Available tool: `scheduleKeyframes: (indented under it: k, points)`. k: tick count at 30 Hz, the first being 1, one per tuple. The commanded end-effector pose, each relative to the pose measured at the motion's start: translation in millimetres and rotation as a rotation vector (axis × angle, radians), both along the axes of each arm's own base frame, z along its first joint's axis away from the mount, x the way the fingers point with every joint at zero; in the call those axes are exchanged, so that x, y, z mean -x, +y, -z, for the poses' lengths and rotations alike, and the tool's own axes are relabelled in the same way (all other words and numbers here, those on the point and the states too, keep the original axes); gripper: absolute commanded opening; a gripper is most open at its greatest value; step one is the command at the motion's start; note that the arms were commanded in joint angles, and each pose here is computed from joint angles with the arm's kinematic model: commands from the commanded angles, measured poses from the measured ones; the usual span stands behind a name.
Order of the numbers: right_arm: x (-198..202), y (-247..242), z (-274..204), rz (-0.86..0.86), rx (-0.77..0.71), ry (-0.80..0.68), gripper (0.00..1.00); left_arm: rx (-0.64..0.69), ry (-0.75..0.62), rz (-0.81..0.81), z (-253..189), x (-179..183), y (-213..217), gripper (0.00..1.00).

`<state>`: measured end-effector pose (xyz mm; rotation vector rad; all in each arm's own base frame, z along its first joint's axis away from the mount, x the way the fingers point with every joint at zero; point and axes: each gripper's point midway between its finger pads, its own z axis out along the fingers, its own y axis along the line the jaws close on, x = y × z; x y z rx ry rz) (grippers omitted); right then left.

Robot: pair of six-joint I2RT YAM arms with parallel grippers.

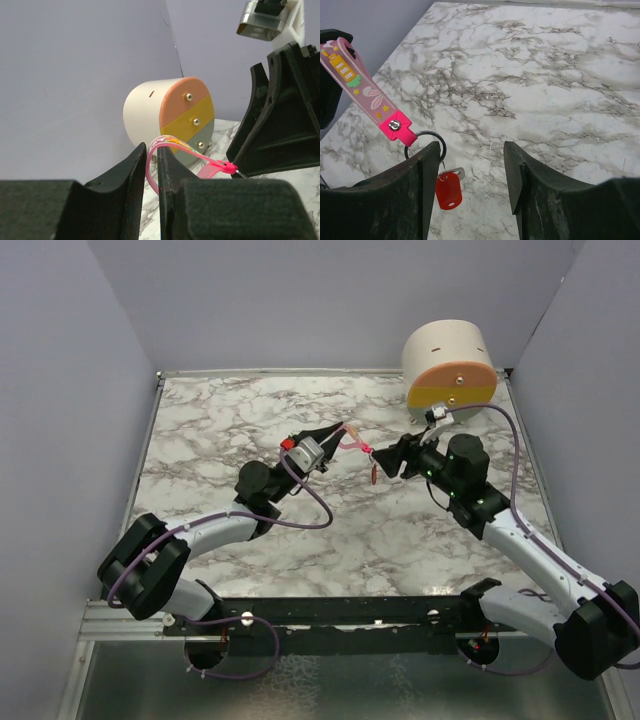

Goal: Put the keys on the keyring

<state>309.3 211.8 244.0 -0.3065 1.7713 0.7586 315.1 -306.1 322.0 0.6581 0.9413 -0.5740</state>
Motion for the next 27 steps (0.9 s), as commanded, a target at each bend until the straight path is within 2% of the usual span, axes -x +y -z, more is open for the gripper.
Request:
scheduleKeyframes:
  k: [1, 13, 23, 27]
  points:
    - [-2, -14, -7, 0.081, 0.002, -0.011, 0.54, 0.015, -0.030, -0.053, -19, -4, 8, 0.17]
    - [14, -3, -26, -0.024, -0.047, -0.092, 0.54, -0.008, 0.002, -0.067, -6, -14, 4, 0.17]
    - [-2, -31, -16, 0.176, -0.018, -0.041, 0.55, -0.027, 0.024, -0.113, -1, -20, 9, 0.16]
    - [-4, -43, -17, 0.244, -0.020, -0.037, 0.66, -0.029, 0.046, -0.158, 5, -25, 16, 0.16]
